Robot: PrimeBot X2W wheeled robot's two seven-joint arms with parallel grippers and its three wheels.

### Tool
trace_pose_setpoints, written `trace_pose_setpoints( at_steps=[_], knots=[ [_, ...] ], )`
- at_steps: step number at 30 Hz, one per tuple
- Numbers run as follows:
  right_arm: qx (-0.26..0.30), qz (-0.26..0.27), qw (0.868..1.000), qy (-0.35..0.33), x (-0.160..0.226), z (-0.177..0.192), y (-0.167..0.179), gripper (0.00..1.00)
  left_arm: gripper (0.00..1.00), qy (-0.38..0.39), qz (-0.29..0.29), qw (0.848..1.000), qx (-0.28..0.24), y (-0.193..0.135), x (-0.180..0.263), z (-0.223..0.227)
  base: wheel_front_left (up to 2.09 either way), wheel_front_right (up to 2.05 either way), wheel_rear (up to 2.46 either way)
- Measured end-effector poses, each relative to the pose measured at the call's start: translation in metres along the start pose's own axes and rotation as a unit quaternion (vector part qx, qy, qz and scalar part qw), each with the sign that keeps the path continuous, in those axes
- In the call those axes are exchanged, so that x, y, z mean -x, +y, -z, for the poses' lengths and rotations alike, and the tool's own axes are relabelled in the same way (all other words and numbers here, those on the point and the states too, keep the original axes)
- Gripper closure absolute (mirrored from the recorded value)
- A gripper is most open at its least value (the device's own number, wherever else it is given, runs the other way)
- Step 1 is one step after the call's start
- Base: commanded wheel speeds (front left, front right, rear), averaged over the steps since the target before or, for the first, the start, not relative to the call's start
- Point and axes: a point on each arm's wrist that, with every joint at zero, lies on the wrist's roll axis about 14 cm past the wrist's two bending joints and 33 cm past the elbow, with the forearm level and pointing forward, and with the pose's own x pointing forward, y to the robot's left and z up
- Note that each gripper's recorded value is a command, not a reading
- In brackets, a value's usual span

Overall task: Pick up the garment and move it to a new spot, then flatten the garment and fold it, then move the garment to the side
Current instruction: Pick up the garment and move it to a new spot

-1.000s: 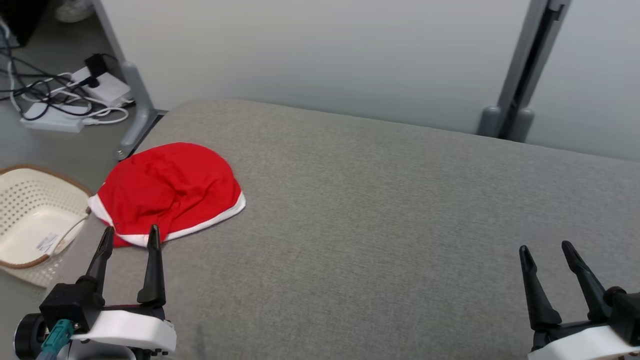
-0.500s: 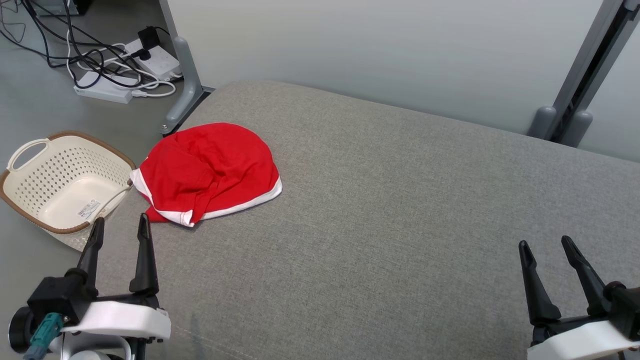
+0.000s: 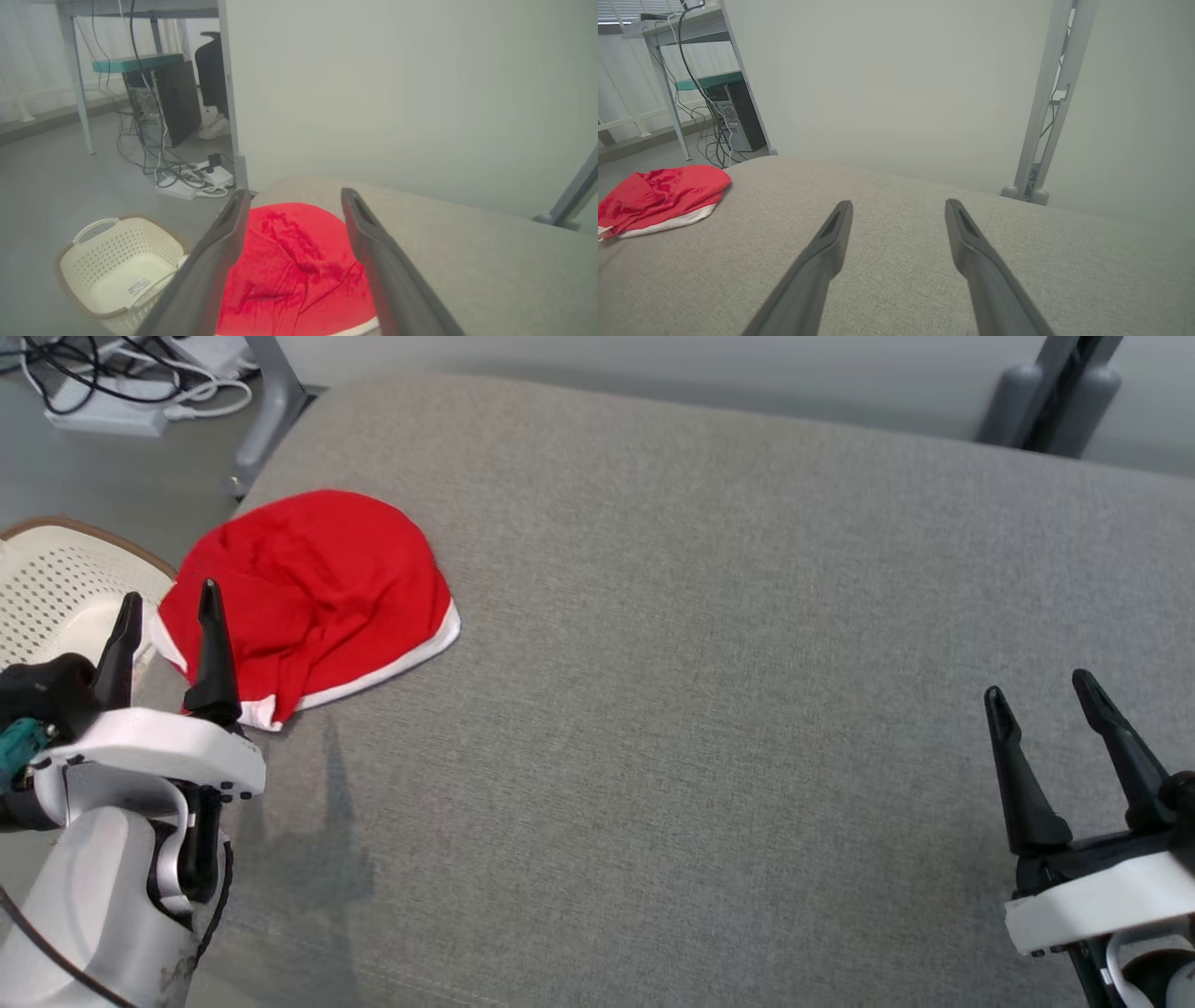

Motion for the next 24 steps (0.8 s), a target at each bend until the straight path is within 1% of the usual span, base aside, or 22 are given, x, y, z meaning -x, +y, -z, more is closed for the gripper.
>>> trace_pose_setpoints(
  at_steps=[4, 7, 10, 12, 14, 15, 16, 17, 21, 24],
  knots=[
    [-0.009, 0.017, 1.000, 0.022, -0.006, 0.022, -0.020, 0.00, 0.00, 0.106, -0.011, 0.994, -0.001, 0.000, -0.021, 0.066, 0.00, 0.00, 0.00],
    [-0.015, 0.030, 0.999, 0.038, -0.008, 0.039, -0.033, 0.00, 0.00, 0.183, -0.028, 0.983, -0.003, 0.007, -0.023, 0.114, 0.00, 0.00, 0.00],
    [-0.020, 0.042, 0.998, 0.050, -0.009, 0.051, -0.045, 0.00, 0.00, 0.250, -0.052, 0.967, 0.000, 0.015, -0.016, 0.155, 0.00, 0.00, 0.00],
    [-0.021, 0.048, 0.997, 0.057, -0.008, 0.059, -0.051, 0.00, 0.00, 0.281, -0.063, 0.958, 0.003, 0.019, -0.011, 0.174, 0.00, 0.00, 0.00],
    [-0.021, 0.053, 0.996, 0.064, -0.007, 0.065, -0.055, 0.00, 0.00, 0.299, -0.073, 0.951, 0.004, 0.023, -0.008, 0.186, 0.00, 0.00, 0.00],
    [-0.021, 0.054, 0.996, 0.066, -0.007, 0.067, -0.057, 0.00, 0.50, 0.304, -0.073, 0.950, 0.005, 0.023, -0.008, 0.189, 0.00, 0.00, 0.00],
    [-0.022, 0.055, 0.996, 0.066, -0.007, 0.067, -0.058, 0.00, 0.92, 0.303, -0.073, 0.950, 0.007, 0.023, -0.009, 0.190, 0.00, 0.00, 0.00],
    [-0.021, 0.055, 0.996, 0.065, -0.009, 0.067, -0.058, 0.00, 1.00, 0.300, -0.074, 0.951, 0.009, 0.024, -0.010, 0.189, 0.00, 0.00, 0.00],
    [-0.019, 0.054, 0.997, 0.061, -0.011, 0.064, -0.058, 0.00, 1.00, 0.270, -0.075, 0.960, 0.011, 0.028, -0.019, 0.175, 0.00, 0.00, 0.00],
    [-0.017, 0.055, 0.997, 0.053, -0.010, 0.057, -0.057, 0.00, 1.00, 0.230, -0.069, 0.971, 0.004, 0.031, -0.033, 0.151, 0.00, 0.00, 0.00]
  ],
)
